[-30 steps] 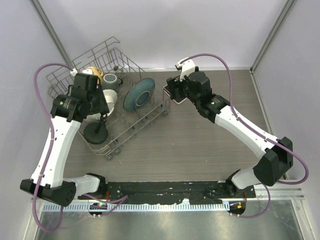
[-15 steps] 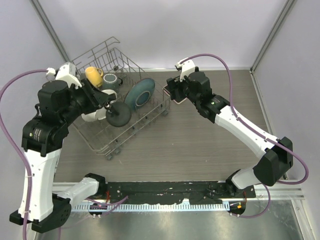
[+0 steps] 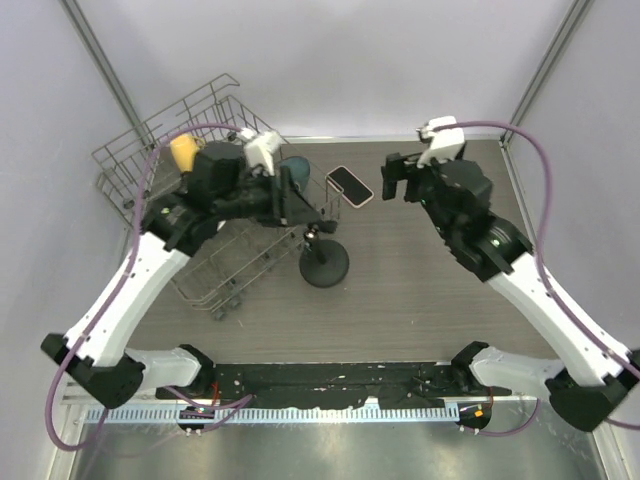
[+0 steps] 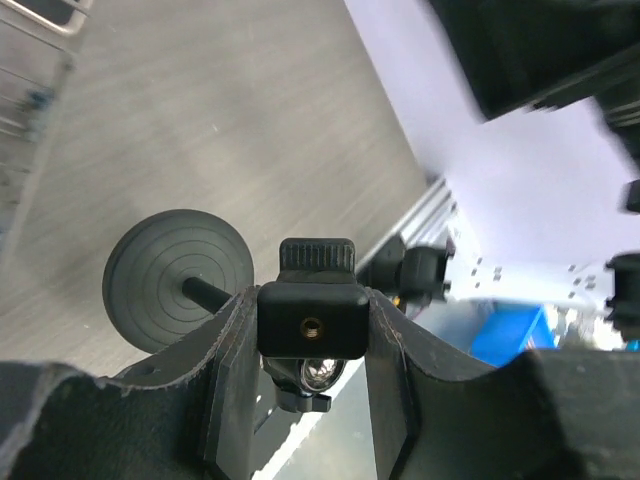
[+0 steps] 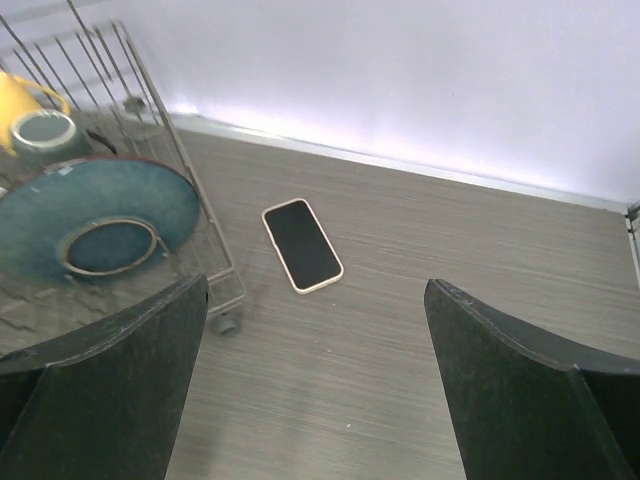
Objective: Place the phone on the phone stand
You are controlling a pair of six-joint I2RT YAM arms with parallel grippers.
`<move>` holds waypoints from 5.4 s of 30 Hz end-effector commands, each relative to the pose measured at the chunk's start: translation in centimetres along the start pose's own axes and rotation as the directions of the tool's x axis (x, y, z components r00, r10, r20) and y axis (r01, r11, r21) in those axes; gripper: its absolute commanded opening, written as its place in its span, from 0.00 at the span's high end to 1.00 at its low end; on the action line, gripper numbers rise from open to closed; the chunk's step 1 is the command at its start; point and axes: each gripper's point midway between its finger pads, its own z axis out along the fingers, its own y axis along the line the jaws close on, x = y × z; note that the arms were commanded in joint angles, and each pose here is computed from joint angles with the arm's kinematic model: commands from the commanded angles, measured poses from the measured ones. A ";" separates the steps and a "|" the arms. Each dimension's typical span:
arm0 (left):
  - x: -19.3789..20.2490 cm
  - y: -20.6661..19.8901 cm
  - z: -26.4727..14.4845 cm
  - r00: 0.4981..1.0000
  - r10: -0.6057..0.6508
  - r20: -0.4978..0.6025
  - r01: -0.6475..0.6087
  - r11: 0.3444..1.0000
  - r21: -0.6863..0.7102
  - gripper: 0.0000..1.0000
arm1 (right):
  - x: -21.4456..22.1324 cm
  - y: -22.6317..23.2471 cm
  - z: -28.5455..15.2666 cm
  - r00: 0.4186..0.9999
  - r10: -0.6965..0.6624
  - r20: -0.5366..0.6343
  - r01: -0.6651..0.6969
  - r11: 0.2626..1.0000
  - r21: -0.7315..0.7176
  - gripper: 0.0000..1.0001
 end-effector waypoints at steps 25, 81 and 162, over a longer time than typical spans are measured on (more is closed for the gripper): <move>12.6 1.1 11.4 0.906 0.122 -0.406 -0.041 0.978 0.202 0.19 | 15.2 11.4 -14.4 0.821 0.303 -0.484 -0.557 0.611 -0.563 0.05; 18.9 -1.0 -6.2 0.997 0.002 -0.075 0.036 0.862 0.506 0.00 | 17.4 16.0 -9.5 0.851 0.118 -0.512 -0.525 0.166 -0.835 0.34; 18.3 1.5 -2.9 0.976 -0.162 -0.144 0.200 0.928 0.315 0.00 | 11.6 15.3 -8.8 0.210 0.895 -0.393 -0.978 0.198 -0.069 0.19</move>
